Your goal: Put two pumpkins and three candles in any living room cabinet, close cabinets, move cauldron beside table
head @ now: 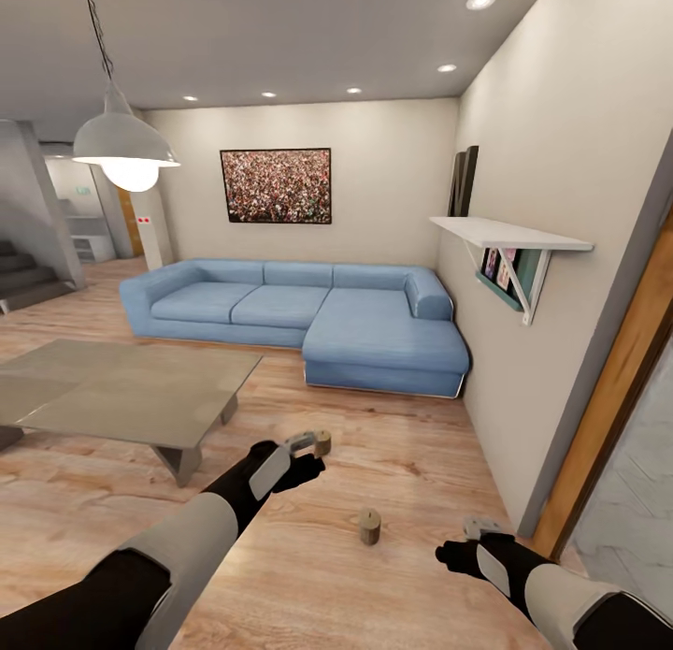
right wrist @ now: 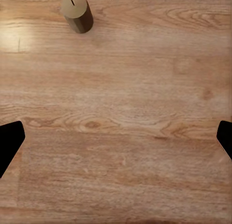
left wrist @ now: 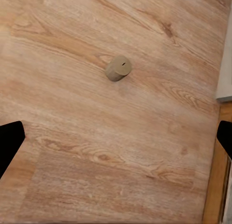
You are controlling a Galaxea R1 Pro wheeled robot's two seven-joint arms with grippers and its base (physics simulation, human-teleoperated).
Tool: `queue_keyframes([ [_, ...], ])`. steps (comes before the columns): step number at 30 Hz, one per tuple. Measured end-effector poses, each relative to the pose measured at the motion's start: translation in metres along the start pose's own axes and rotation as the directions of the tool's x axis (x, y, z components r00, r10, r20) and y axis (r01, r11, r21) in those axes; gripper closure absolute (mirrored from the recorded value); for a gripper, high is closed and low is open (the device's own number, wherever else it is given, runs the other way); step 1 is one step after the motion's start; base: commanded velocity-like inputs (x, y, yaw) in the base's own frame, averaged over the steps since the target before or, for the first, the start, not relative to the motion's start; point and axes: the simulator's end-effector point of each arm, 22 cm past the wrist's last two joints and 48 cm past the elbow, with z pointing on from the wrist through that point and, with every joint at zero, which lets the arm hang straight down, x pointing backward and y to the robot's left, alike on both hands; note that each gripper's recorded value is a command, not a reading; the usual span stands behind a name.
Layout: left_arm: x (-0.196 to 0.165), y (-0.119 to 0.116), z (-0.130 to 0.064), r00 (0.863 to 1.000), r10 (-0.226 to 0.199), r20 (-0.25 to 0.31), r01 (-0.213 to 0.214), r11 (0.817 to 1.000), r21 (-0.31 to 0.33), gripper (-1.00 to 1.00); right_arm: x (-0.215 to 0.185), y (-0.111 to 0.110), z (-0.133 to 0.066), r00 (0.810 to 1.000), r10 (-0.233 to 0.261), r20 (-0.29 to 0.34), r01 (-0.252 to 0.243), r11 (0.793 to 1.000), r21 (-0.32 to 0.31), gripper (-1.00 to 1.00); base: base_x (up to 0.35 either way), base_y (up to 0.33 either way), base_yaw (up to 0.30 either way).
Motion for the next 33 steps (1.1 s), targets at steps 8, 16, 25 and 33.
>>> queue_keyframes([
  [8,0.011,0.022,0.005,0.999,0.033,-0.022,-0.034,0.998,-0.055,-1.00,0.004,0.007,0.001,1.000,-0.005,-0.008,0.005,1.000,-0.008,-1.00,0.223,-0.223,0.014],
  [16,0.012,0.025,0.006,0.999,0.037,-0.025,-0.038,0.997,-0.061,-1.00,0.006,0.014,0.001,1.000,-0.004,-0.011,0.004,1.000,-0.017,-1.00,0.247,-0.251,0.232],
  [25,0.011,0.025,0.006,0.999,0.037,-0.024,-0.038,0.998,-0.059,-1.00,0.006,0.014,0.001,1.000,-0.003,-0.012,0.003,1.000,-0.016,-1.00,0.127,-0.130,0.080],
  [33,0.011,0.024,0.006,0.999,0.037,-0.022,-0.038,0.998,-0.059,-1.00,0.006,0.008,0.002,1.000,-0.005,-0.011,0.005,1.000,0.015,-1.00,0.006,-0.006,0.265],
])
